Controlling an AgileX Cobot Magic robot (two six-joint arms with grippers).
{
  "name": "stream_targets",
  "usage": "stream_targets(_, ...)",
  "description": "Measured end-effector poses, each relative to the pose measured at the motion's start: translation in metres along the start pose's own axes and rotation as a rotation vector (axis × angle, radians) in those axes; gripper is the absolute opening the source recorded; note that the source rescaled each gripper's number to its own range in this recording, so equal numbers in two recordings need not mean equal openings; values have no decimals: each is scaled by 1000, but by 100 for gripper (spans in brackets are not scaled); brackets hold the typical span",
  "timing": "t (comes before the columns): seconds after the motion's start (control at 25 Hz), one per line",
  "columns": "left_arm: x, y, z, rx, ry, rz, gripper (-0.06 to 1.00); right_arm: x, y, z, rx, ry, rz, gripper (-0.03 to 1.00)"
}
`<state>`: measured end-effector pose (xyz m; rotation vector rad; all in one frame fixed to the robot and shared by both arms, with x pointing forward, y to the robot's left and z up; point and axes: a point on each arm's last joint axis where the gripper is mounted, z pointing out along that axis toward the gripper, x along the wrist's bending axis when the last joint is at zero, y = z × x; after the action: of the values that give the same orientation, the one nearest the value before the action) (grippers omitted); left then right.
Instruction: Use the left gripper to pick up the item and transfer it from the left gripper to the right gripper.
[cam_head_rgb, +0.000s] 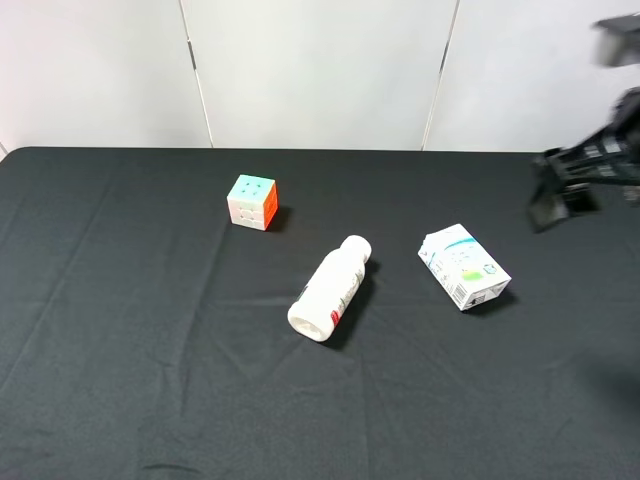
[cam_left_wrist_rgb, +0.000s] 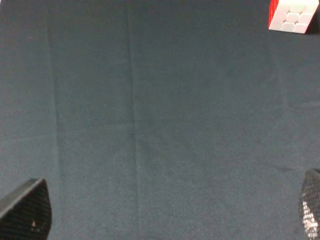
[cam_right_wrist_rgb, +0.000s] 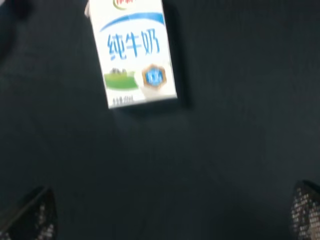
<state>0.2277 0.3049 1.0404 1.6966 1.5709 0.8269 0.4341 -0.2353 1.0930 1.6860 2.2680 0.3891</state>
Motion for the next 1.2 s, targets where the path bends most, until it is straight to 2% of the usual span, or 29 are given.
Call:
stream_targets(0.08,0,0,0,0,0,0,100,-2,-13,-18,-13,5,25,100)
stream_targets(0.24,0,0,0,0,0,0,100,-4,-40,-47,-110,33,61,100)
stream_targets(0.28,0,0,0,0,0,0,100,-4,-40,-47,-110,33,61,100)
stream_targets(0.48,0,0,0,0,0,0,100,-6,-87,-64,-217,59,79,100)
stream_targets(0.76,0,0,0,0,0,0,100,-8,-153,-59,-346,68,87,100)
stream_targets(0.92,0,0,0,0,0,0,100,-10,-174,-58,-526,75,96,100)
stream_targets(1.2,0,0,0,0,0,0,100,-9,-203,-43,-659,85,103,100)
